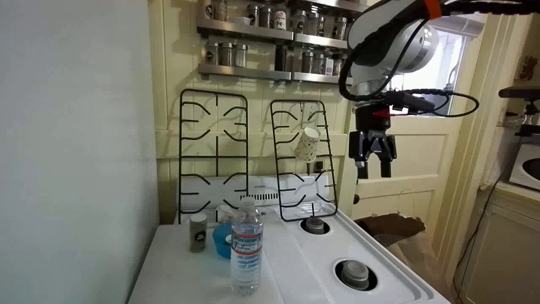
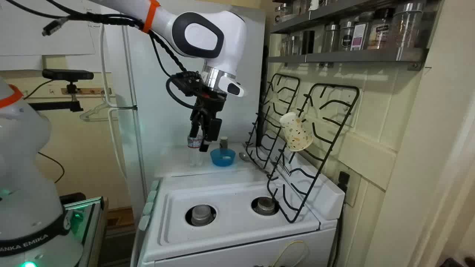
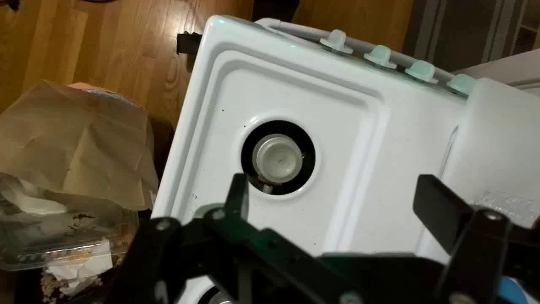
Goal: Move the spice bottle to the right
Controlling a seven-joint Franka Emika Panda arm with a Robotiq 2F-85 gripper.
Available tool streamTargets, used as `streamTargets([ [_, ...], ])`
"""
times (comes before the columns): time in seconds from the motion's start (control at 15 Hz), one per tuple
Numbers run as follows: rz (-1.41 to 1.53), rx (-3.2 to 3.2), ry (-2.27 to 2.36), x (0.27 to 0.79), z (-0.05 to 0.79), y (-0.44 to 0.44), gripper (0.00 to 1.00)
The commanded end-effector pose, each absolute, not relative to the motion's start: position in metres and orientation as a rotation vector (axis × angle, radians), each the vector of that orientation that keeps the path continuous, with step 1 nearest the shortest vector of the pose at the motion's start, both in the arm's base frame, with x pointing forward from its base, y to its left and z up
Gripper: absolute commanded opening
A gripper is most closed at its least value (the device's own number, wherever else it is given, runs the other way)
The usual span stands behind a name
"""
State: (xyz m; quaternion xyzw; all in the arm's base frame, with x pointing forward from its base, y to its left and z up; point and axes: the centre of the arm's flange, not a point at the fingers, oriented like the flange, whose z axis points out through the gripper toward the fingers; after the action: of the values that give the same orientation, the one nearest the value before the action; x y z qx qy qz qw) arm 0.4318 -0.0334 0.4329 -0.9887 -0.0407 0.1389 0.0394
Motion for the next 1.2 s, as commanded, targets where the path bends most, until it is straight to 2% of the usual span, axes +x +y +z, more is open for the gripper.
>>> streamTargets([
  [0.0, 0.426, -3.030, -0.125, 0.432, 0.433, -0.033, 1.00],
  [0.13, 0.353, -3.009, -0.074, 0.439, 0.434, -0.023, 1.00],
  [0.4, 0.026, -2.892, 0.090, 0.491, 0.430, 0.044, 1.00],
  [0.6, -0.110, -2.857, 0.076, 0.519, 0.426, 0.097, 1.00],
  [1.13, -0.076, -2.841, -0.107, 0.562, 0.382, 0.198, 1.00],
])
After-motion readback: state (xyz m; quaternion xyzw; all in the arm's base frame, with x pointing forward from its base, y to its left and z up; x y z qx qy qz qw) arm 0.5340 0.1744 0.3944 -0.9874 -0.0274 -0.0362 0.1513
